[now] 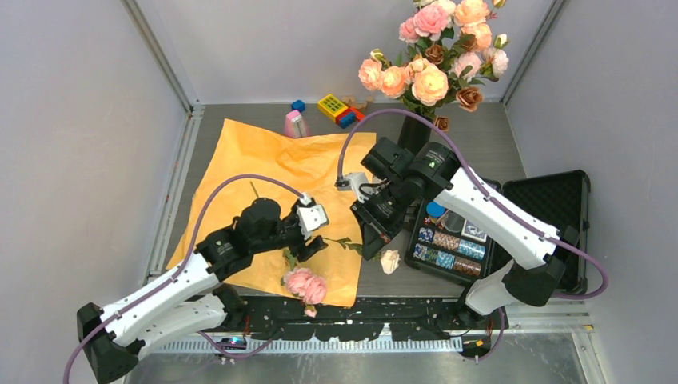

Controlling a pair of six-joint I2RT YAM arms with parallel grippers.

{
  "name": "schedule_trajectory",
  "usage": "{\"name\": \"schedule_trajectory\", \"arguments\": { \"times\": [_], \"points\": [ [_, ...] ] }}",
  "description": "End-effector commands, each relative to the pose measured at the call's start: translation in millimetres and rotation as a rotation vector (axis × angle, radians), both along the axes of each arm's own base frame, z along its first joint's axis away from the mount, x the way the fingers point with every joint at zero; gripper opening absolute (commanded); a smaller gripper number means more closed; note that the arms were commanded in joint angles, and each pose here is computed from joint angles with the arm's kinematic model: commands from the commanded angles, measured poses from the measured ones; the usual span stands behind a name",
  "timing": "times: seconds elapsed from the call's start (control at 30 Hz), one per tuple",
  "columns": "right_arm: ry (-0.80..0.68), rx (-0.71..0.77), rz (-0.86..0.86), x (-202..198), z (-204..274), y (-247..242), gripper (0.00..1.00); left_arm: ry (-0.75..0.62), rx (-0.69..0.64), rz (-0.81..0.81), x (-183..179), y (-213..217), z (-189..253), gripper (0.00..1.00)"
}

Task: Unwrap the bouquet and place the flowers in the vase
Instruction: Pick up the fake flower from the wrapping paper.

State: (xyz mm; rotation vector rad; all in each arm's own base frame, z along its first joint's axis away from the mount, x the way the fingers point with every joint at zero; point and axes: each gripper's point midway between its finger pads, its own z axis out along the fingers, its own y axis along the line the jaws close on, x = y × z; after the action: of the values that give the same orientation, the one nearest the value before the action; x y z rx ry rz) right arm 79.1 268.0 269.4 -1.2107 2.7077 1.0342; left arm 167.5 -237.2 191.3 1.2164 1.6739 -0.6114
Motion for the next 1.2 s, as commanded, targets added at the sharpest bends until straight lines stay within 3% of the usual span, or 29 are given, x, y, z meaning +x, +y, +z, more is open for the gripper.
{"name": "schedule_trajectory", "arguments": {
  "times": [0.0, 0.07, 0.23, 0.27, 0.33, 0.37, 0.43, 0.57, 0.73, 0.83, 0.93, 1.07, 1.17],
  "points": [
    [0.014, 0.052, 0.026, -8, 17, 0, 0.00, -0.037, -0.030, -0.028, 1, -10, 12, 0.51],
    [-0.002, 0.044, 0.019, -5, 16, -1, 0.00, -0.016, -0.020, -0.036, 0, -12, 12, 0.26],
    [-0.040, 0.012, -0.002, 4, 13, -1, 0.06, 0.026, -0.002, -0.054, -3, -17, 8, 0.00],
    [-0.055, 0.014, -0.007, 7, 15, 0, 0.09, 0.031, -0.001, -0.054, -3, -18, 7, 0.00],
    [-0.103, 0.006, -0.033, 16, 18, 0, 0.23, 0.034, 0.001, -0.049, -3, -17, 7, 0.00],
    [-0.143, -0.008, -0.060, 24, 18, -1, 0.37, 0.027, 0.001, -0.038, -1, -16, 7, 0.00],
    [-0.231, -0.018, -0.114, 40, 25, -3, 0.54, 0.014, 0.003, -0.022, 2, -14, 8, 0.00],
    [-0.417, 0.023, -0.229, 75, 49, -1, 0.74, 0.006, 0.006, 0.031, 9, -10, 9, 0.00],
    [-0.699, 0.098, -0.491, 127, 96, -14, 0.81, 0.102, 0.018, 0.119, 24, -9, 9, 0.00],
    [-0.849, 0.195, -0.678, 152, 132, -27, 0.83, 0.195, -0.043, 0.174, 35, -11, 17, 0.00],
    [-0.916, 0.307, -0.801, 160, 154, -36, 0.84, 0.266, -0.182, 0.229, 47, -17, 32, 0.00],
    [-0.973, 0.573, -0.908, 159, 193, -38, 0.87, 0.311, -0.341, 0.291, 58, -23, 55, 0.00],
    [-0.964, 0.695, -0.918, 151, 191, -38, 0.88, 0.342, -0.459, 0.317, 63, -27, 77, 0.00]
  ]
}}
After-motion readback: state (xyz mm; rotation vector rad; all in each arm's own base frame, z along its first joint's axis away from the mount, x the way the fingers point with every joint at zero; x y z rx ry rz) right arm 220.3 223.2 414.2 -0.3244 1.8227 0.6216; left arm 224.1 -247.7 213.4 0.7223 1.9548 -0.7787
